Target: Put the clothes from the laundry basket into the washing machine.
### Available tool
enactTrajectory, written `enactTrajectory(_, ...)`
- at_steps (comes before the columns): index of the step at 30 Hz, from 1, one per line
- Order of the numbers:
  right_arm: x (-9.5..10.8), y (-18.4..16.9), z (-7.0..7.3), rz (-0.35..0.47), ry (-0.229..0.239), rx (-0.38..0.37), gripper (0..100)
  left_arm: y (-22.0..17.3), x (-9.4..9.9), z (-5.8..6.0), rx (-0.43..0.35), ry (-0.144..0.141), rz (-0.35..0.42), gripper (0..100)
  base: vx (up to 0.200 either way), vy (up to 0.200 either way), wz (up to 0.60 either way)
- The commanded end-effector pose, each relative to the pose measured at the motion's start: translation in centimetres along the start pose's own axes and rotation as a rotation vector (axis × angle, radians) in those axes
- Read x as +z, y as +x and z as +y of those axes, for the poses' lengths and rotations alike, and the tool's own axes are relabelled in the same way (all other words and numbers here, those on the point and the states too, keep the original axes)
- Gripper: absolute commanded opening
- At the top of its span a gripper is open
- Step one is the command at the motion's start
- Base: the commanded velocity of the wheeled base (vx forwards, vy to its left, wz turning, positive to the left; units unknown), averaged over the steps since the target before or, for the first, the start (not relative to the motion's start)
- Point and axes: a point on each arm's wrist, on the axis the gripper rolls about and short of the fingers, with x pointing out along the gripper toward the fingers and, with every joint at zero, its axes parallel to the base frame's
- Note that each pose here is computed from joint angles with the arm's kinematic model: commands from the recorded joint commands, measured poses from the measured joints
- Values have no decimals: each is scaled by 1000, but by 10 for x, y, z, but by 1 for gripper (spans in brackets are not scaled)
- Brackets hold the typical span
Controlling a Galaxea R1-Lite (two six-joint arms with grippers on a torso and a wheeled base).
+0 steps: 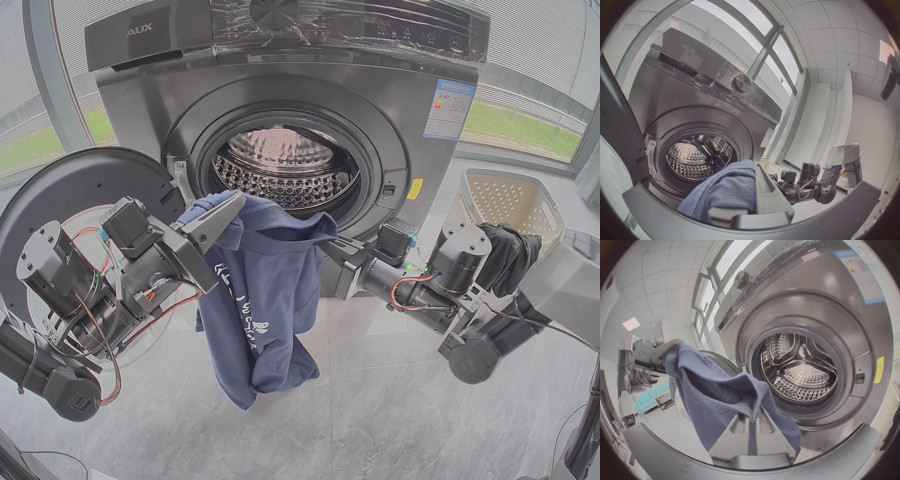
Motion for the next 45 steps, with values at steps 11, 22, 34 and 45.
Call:
enactTrajectory(11,40,-96,23,125,35,-44,0,10,21,9,65,34,-103,0,0,0,0)
enactTrajectory(22,69,-94,27,-4,88,-129,0,7,23,0,58,24,-104,0,0,0,0)
enactTrajectory(34,106,-99,26,-149,77,-222,0,-5,7,-2,71,21,-24,0,0,0,0)
enactTrajectory(45,118,-108,31,-190,93,-224,0,0,12,-7,50,23,-58,0,0,0,0)
